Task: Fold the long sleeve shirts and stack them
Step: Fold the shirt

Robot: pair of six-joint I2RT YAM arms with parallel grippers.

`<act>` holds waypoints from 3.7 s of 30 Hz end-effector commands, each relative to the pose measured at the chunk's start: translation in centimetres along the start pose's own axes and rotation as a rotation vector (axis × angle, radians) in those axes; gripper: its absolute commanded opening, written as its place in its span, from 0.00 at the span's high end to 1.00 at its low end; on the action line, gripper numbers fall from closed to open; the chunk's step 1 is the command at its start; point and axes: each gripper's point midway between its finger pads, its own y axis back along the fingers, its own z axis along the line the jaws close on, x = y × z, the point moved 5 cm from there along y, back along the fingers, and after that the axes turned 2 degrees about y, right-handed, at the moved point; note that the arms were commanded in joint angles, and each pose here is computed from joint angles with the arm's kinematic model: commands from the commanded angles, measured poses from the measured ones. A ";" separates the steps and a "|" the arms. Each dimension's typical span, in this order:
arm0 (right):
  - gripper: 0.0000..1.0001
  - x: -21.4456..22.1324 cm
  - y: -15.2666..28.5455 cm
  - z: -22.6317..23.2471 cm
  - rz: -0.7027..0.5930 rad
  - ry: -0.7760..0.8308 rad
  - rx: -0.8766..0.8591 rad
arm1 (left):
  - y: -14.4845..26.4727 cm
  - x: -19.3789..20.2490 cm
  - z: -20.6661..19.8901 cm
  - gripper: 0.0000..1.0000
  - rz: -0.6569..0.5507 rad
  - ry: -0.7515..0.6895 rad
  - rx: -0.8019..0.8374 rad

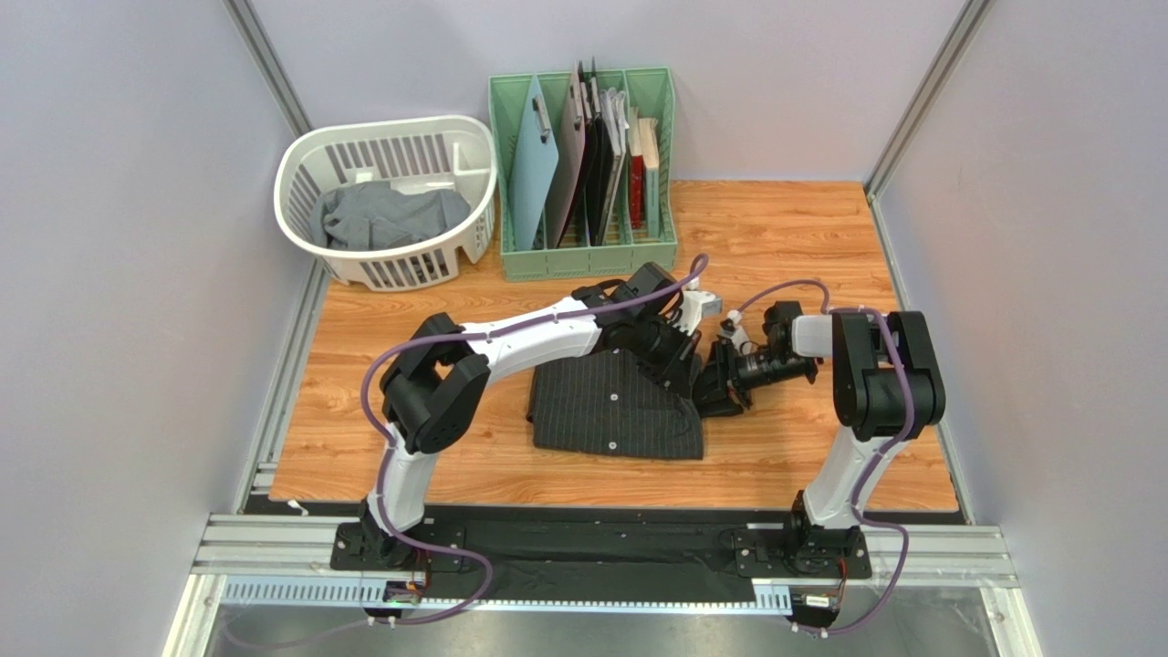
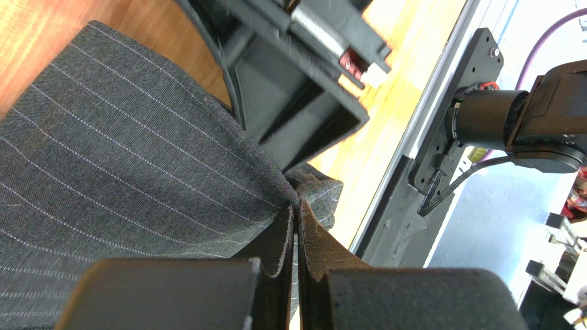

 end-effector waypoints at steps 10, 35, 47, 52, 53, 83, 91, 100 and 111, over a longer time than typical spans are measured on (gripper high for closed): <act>1.00 -0.5 0.8 1.5 0.009 0.113 0.052 | 5.3 -0.4 1.2 0.57 -0.082 -0.005 -0.099; 1.00 -1.6 0.6 0.0 0.042 0.097 0.133 | 18.1 11.0 8.9 0.53 0.177 0.302 -0.009; 1.00 -1.9 1.0 -0.1 0.044 0.118 0.183 | 14.3 12.2 8.6 0.47 0.227 0.335 0.023; 1.00 -1.9 1.0 -0.4 0.053 0.113 0.199 | 13.9 12.6 9.3 0.48 0.238 0.349 -0.023; 1.00 -2.0 1.0 -0.5 0.052 0.114 0.203 | 13.8 12.5 9.3 0.48 0.240 0.348 -0.027; 1.00 -3.3 3.2 -1.0 0.177 0.187 0.367 | 15.0 12.0 10.2 1.00 0.222 0.318 -0.125; 1.00 -3.0 2.0 -0.8 0.159 0.139 0.270 | 14.4 11.8 10.0 1.00 0.223 0.318 -0.105; 0.69 -3.0 7.7 -0.8 0.141 0.187 0.345 | 18.8 9.6 10.8 0.68 0.082 0.285 -0.118; 0.73 -6.4 7.5 7.0 -0.010 0.346 0.196 | 18.0 2.6 12.6 0.55 0.015 -0.093 -0.139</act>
